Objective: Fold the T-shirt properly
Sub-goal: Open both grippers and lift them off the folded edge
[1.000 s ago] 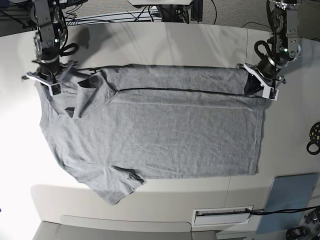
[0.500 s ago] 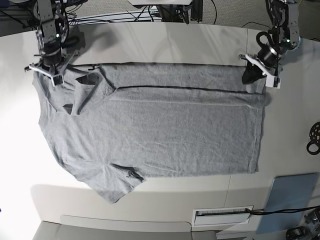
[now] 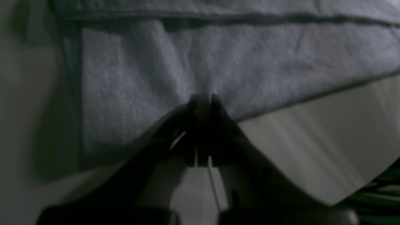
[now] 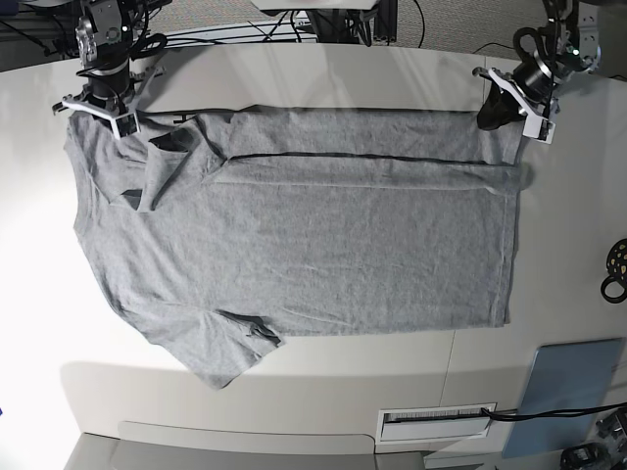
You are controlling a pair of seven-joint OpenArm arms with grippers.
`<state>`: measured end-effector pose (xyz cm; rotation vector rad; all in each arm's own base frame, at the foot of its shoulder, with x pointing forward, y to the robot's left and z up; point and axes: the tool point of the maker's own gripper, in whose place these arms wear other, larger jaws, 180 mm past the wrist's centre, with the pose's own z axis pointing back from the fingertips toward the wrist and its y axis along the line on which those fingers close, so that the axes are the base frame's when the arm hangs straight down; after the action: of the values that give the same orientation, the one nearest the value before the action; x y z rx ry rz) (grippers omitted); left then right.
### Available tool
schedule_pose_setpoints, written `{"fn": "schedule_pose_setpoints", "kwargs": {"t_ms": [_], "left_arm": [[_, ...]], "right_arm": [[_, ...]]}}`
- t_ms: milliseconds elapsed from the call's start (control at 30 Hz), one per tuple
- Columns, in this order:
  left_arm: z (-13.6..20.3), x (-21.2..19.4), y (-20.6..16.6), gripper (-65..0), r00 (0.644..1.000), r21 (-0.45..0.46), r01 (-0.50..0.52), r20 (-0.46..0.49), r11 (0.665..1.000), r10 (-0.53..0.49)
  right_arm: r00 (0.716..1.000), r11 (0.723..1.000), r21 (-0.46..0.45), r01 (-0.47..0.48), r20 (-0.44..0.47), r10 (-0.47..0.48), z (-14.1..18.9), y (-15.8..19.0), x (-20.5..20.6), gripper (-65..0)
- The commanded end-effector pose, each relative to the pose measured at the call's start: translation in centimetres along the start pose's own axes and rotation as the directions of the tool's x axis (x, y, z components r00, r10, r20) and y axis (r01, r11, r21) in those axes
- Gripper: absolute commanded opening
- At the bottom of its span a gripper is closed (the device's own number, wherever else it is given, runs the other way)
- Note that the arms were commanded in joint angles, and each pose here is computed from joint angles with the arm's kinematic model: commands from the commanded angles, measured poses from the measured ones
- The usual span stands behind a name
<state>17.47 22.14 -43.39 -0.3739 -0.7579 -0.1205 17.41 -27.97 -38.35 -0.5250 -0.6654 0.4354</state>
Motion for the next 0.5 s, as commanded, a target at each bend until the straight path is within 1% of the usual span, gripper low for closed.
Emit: {"fn": "schedule_pose_setpoints", "kwargs": {"t_ms": [0, 100, 167, 233, 300, 467], "left_arm": [[0.7, -2.2, 0.9, -65.0, 0.992, 0.034, 0.045, -0.119, 0.998, -0.040], [1.0, 0.5, 0.7, -65.0, 0.998, 0.023, 0.040, -0.048, 0.999, -0.039], [1.3, 3.0, 0.6, -65.0, 0.999, 0.019, 0.035, 0.028, 0.999, -0.035], [1.5, 5.5, 0.3, -65.0, 0.993, 0.011, 0.037, 0.116, 0.999, -0.038], [1.2, 6.8, 0.2, -65.0, 0.988, 0.005, 0.037, 0.147, 0.999, -0.037], [-0.1, 8.6, 1.3, -65.0, 0.983, 0.057, 0.004, 0.182, 0.998, -0.014]], "right_arm": [[0.999, 1.000, -0.025, -0.014, 0.029, 0.014, 0.2, -0.9, 0.7, -65.0], [0.998, 0.998, -0.065, 0.004, 0.064, 0.001, 0.2, -2.1, 1.3, -65.0], [0.998, 0.995, -0.099, 0.026, 0.067, -0.020, 0.1, -3.6, 1.3, -65.0], [0.996, 0.990, -0.121, 0.076, 0.063, -0.069, -0.1, -5.1, 1.2, -65.0], [0.992, 0.984, -0.129, 0.119, 0.066, -0.112, -0.2, -6.5, 1.2, -65.0], [0.983, 0.979, -0.096, 0.180, 0.064, -0.174, -1.3, -7.9, 1.2, -65.0]]}}
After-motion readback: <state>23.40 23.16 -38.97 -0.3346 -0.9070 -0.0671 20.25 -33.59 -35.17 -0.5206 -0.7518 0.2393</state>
